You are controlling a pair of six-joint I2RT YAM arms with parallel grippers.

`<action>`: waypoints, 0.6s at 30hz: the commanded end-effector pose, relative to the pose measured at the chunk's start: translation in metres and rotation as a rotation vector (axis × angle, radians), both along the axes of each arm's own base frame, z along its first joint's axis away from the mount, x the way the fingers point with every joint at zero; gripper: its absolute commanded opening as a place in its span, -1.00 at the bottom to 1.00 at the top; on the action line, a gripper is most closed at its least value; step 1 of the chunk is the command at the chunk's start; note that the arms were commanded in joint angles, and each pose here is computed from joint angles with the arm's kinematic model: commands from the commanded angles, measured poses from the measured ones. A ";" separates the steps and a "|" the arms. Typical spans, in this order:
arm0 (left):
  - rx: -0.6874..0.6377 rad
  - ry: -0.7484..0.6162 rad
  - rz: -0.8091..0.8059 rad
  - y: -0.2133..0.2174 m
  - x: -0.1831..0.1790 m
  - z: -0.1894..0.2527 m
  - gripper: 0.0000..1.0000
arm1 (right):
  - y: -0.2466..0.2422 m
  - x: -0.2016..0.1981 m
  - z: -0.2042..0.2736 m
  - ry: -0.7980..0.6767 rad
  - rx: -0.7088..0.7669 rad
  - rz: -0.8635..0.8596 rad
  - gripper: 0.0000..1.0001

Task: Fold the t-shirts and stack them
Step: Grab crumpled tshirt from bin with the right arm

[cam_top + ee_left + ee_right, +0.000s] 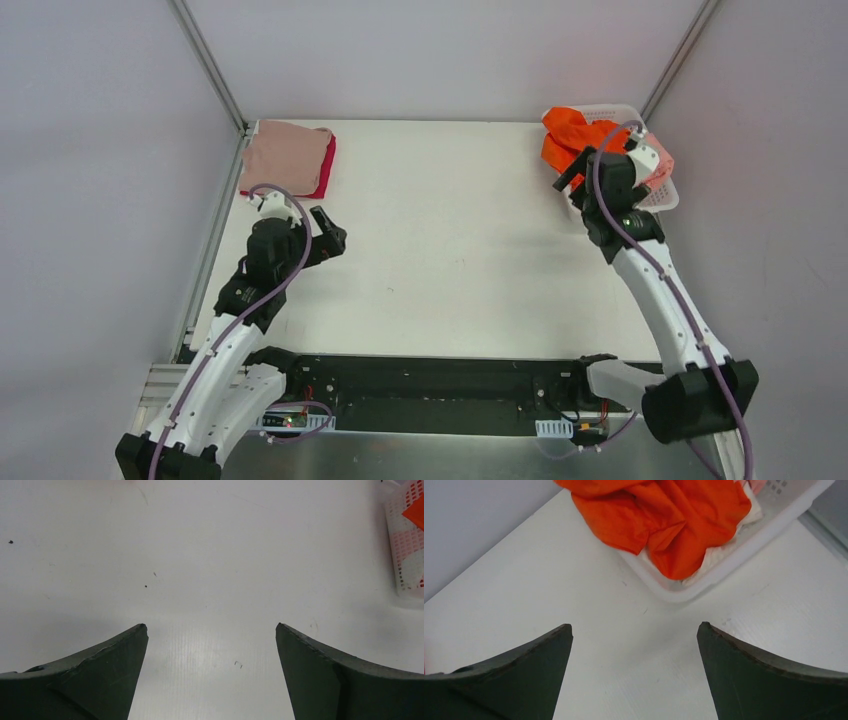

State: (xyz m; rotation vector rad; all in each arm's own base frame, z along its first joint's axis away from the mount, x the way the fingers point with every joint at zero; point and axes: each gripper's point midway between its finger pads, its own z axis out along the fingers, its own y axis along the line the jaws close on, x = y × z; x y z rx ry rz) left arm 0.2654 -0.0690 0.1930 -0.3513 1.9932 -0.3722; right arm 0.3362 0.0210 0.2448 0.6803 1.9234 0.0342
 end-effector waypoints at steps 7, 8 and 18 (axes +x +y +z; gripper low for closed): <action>-0.010 -0.004 -0.033 -0.010 0.013 -0.005 0.98 | -0.058 0.124 -0.001 0.112 -0.075 -0.056 0.99; -0.008 -0.005 -0.031 -0.010 0.013 -0.005 0.98 | -0.061 0.135 -0.004 0.121 -0.068 -0.058 0.99; 0.004 0.007 -0.030 -0.009 0.016 -0.009 0.98 | -0.082 0.209 -0.061 0.199 -0.015 -0.055 0.99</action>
